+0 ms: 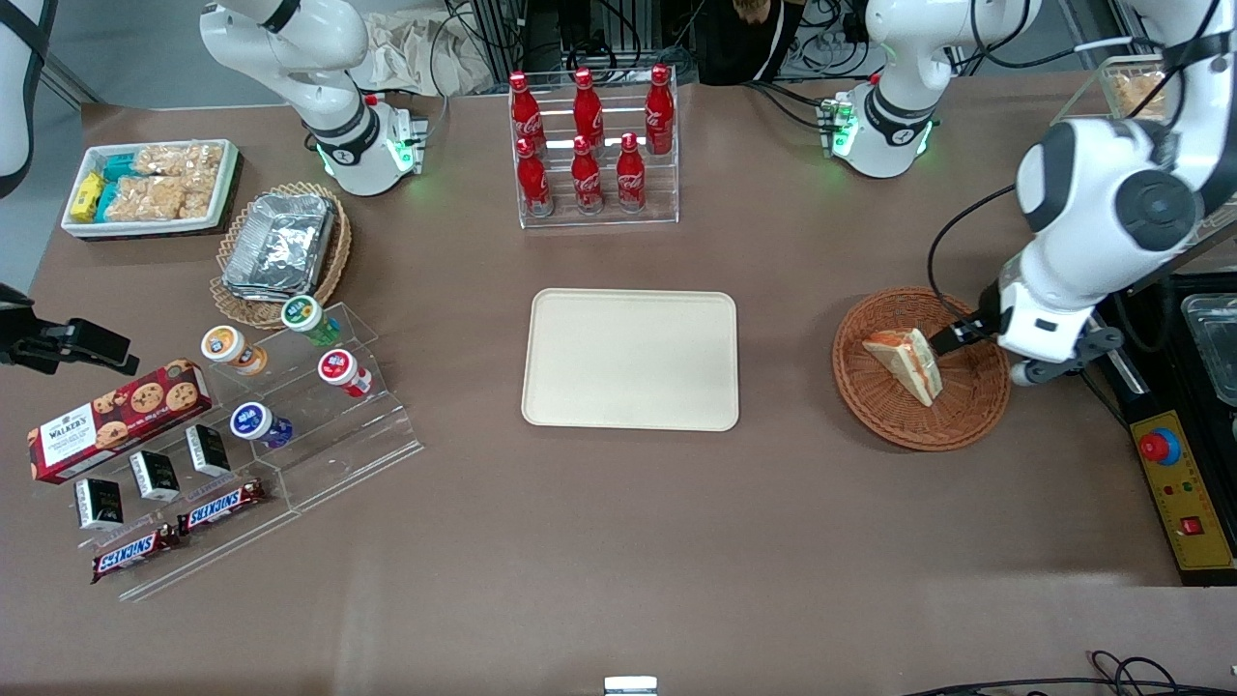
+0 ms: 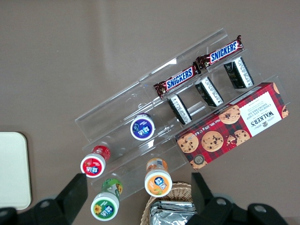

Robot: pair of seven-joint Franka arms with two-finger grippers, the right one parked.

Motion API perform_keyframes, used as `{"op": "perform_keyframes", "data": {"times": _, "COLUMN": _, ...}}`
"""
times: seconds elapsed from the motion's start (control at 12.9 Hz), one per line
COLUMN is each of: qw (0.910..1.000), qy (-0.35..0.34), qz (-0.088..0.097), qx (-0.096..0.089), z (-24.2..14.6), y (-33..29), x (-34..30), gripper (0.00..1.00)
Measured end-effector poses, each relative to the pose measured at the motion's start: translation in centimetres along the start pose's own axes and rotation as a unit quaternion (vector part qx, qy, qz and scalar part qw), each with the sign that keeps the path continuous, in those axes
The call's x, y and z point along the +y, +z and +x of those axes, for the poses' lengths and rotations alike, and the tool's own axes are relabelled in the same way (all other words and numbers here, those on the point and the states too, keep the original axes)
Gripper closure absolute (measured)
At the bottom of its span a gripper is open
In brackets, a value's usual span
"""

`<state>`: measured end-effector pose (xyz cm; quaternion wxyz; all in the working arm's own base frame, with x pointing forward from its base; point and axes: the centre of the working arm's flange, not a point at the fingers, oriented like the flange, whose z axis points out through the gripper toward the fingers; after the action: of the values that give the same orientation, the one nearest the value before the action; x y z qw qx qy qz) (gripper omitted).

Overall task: Place sandwich from basket to tray
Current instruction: 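Close the left gripper on the sandwich and lift it from the basket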

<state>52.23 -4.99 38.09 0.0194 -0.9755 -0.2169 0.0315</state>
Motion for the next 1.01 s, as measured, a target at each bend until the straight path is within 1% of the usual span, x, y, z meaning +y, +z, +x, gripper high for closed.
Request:
{"op": "perform_keyframes", "data": {"times": 0.31, "qw": 0.9989, "qy": -0.043, "qz": 0.005, "qx": -0.019, "z": -0.6, "y": 6.2, "x": 1.5, "gripper": 0.0}}
{"op": "perform_keyframes", "data": {"times": 0.54, "qw": 0.9976, "qy": -0.064, "qz": 0.004, "qx": -0.026, "z": -1.3, "y": 10.5, "x": 1.3, "gripper": 0.0}}
{"op": "perform_keyframes", "data": {"times": 0.85, "qw": 0.995, "qy": -0.097, "qz": 0.004, "qx": -0.025, "z": -2.8, "y": 13.0, "x": 0.4, "gripper": 0.01}}
{"op": "perform_keyframes", "data": {"times": 0.93, "qw": 0.9941, "qy": -0.105, "qz": 0.006, "qx": -0.027, "z": -3.0, "y": 13.4, "x": 0.3, "gripper": 0.04}}
{"op": "perform_keyframes", "data": {"times": 1.01, "qw": 0.9933, "qy": -0.112, "qz": 0.006, "qx": -0.027, "z": -3.1, "y": 13.5, "x": 0.2, "gripper": 0.05}}
